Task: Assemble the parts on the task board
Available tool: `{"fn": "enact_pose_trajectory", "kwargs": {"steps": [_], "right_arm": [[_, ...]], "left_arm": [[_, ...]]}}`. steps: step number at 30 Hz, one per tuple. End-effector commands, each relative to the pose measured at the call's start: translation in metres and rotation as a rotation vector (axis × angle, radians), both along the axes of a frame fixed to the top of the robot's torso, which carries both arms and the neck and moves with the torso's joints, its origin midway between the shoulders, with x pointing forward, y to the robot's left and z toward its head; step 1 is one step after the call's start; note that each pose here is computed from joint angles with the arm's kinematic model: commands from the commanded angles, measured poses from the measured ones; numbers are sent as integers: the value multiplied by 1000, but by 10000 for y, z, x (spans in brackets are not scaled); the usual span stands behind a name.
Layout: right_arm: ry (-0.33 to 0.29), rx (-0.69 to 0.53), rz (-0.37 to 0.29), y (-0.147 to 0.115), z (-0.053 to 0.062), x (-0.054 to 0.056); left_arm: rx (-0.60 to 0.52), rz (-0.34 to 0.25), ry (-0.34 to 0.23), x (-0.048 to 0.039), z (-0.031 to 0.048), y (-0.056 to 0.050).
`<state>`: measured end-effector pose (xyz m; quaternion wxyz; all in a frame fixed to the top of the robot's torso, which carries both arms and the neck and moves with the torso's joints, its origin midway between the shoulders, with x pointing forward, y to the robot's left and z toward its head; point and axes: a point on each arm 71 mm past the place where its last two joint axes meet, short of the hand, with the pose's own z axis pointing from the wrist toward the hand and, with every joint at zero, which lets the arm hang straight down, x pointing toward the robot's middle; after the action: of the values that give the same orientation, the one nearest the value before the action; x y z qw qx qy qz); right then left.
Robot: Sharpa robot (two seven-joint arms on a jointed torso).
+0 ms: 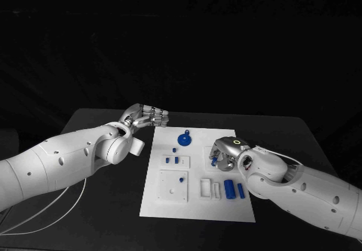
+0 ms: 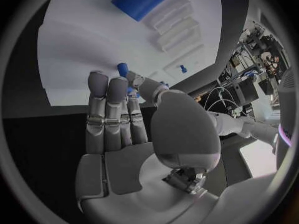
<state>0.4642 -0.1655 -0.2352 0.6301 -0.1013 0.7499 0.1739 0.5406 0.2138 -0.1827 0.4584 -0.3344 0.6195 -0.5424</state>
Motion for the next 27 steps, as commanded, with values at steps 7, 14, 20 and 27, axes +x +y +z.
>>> {"fn": "enact_pose_trajectory", "kwargs": {"steps": [7,14,20,27], "right_arm": [[-44,81,24,92,331,-48],[-48,131,74,323,447,-121],[-41,119,151,626,318,-243],[-27,108,233,931,160,-399]], "left_arm": [[-8,-5,-2,15,6,4],[-7,-4,-2,28,1,4],[-9,-8,0,42,-9,-32],[-11,-16,1,54,-19,-88]]}}
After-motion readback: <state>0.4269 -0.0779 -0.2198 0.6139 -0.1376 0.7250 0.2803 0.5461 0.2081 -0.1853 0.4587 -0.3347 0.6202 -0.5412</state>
